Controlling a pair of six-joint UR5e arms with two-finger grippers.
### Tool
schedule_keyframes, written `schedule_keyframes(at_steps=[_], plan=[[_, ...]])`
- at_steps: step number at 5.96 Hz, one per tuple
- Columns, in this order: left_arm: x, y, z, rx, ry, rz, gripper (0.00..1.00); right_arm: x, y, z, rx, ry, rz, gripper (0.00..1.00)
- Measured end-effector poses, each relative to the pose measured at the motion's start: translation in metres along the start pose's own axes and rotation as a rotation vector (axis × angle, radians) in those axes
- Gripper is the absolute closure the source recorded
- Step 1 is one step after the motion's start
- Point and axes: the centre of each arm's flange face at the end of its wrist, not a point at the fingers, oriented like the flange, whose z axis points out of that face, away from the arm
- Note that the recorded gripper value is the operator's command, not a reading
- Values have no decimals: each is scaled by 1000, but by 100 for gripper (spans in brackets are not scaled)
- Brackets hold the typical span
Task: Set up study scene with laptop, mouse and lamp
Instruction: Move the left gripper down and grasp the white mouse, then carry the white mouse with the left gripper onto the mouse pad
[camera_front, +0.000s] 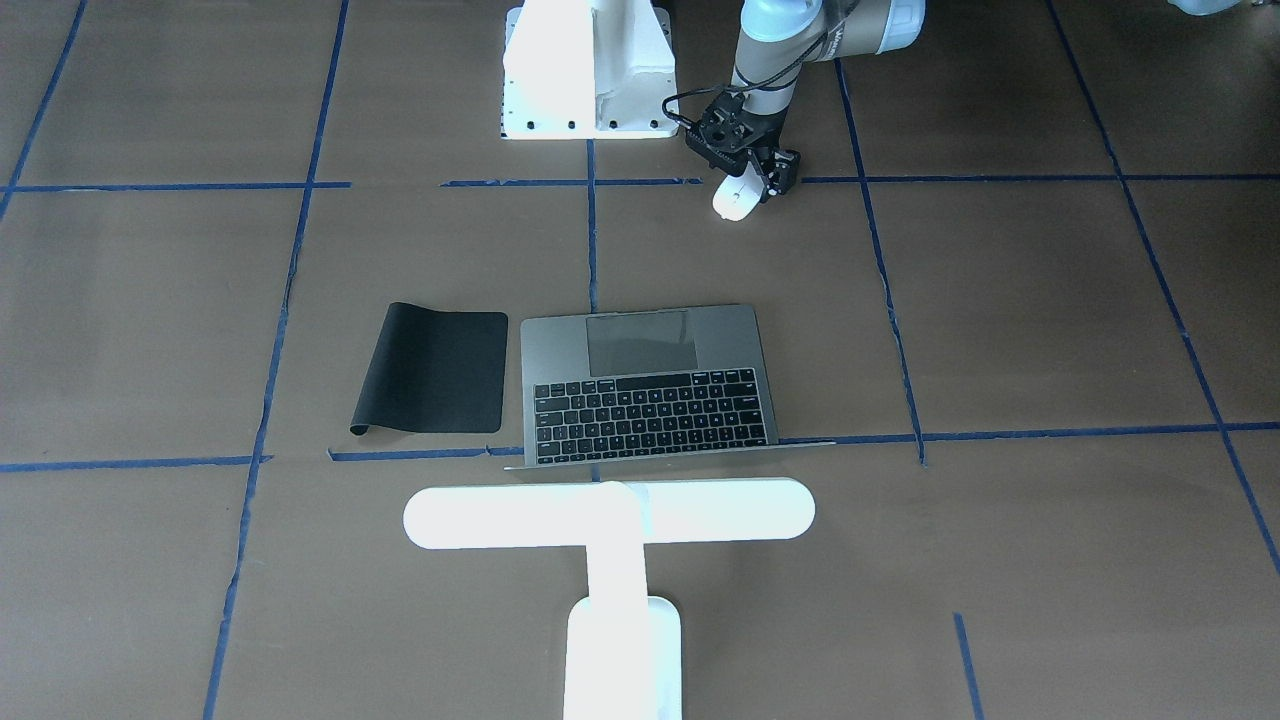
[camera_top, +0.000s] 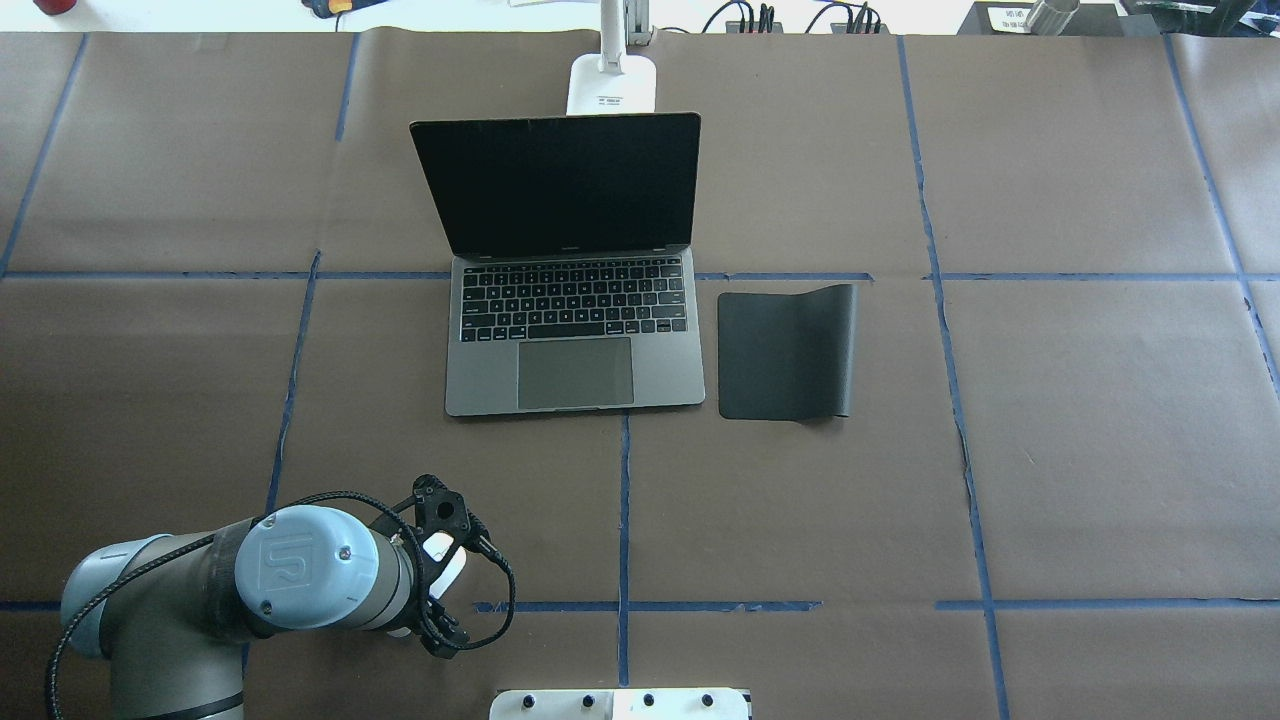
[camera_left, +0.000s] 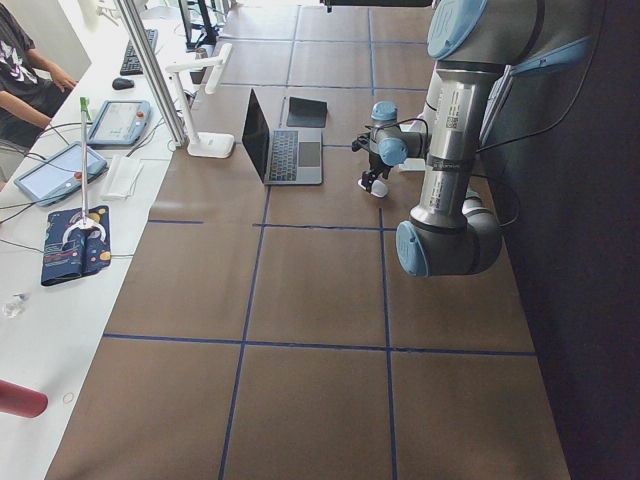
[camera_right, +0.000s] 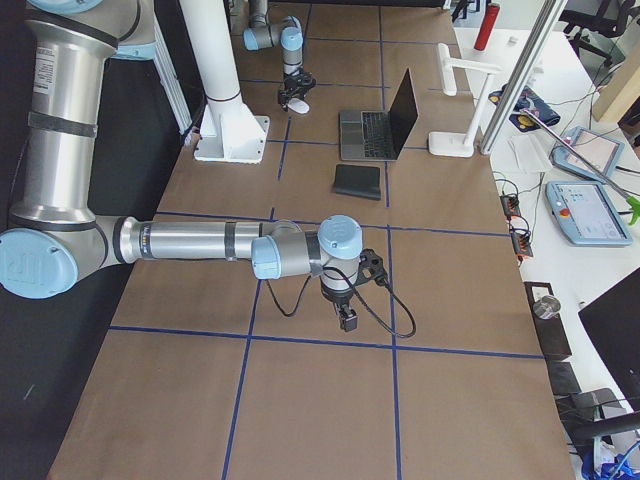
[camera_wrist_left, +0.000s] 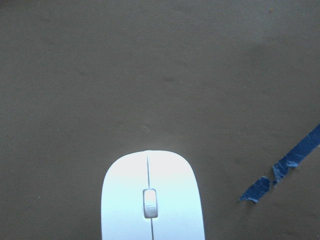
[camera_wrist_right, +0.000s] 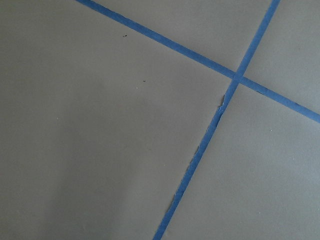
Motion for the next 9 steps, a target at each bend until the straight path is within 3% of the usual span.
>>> schedule_keyframes(at_steps=[1,2,5,9], plan=[[0,0,1,5,6,2,61,0,0,0,0,0,0,0],[1,-1,-1,11,11,3,70,0,0,0,0,0,1,0],[1,-11,-31,52,28,-7,72,0,0,0,1,-1,1,0],[-11,-107,-115,170,-15,-122,72,0,0,0,0,-1,2,0]])
